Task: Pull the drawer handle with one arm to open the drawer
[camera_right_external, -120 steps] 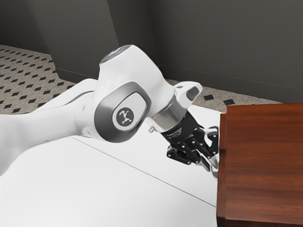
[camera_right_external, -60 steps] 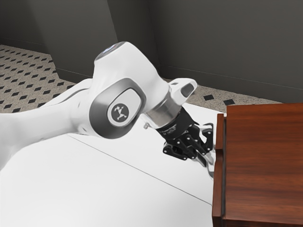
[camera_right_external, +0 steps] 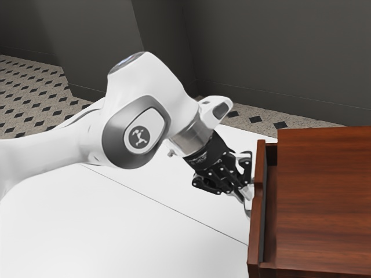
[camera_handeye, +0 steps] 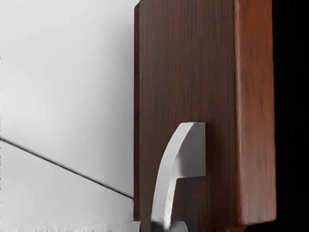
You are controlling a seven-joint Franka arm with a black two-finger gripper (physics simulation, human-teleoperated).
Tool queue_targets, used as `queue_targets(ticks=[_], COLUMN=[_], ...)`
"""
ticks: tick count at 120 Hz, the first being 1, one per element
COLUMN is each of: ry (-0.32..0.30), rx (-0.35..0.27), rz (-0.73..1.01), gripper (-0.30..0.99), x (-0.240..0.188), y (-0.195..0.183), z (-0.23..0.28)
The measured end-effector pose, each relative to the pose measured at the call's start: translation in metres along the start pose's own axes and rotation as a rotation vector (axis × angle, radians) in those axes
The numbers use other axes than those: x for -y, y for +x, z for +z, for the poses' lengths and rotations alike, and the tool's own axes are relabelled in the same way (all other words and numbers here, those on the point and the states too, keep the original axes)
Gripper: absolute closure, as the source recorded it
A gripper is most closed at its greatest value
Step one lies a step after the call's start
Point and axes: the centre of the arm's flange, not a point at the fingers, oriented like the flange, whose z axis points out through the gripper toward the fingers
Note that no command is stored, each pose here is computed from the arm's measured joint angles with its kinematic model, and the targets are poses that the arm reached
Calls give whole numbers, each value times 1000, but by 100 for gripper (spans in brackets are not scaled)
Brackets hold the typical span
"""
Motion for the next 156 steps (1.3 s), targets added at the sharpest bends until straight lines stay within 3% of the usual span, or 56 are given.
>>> queue_targets(ticks=[131,156], ry=[12,2], rx=[-5,-21], rz=[-8,-48], gripper=[72,73], x=[43,66], y=[-15,-1], z=[-17,-30])
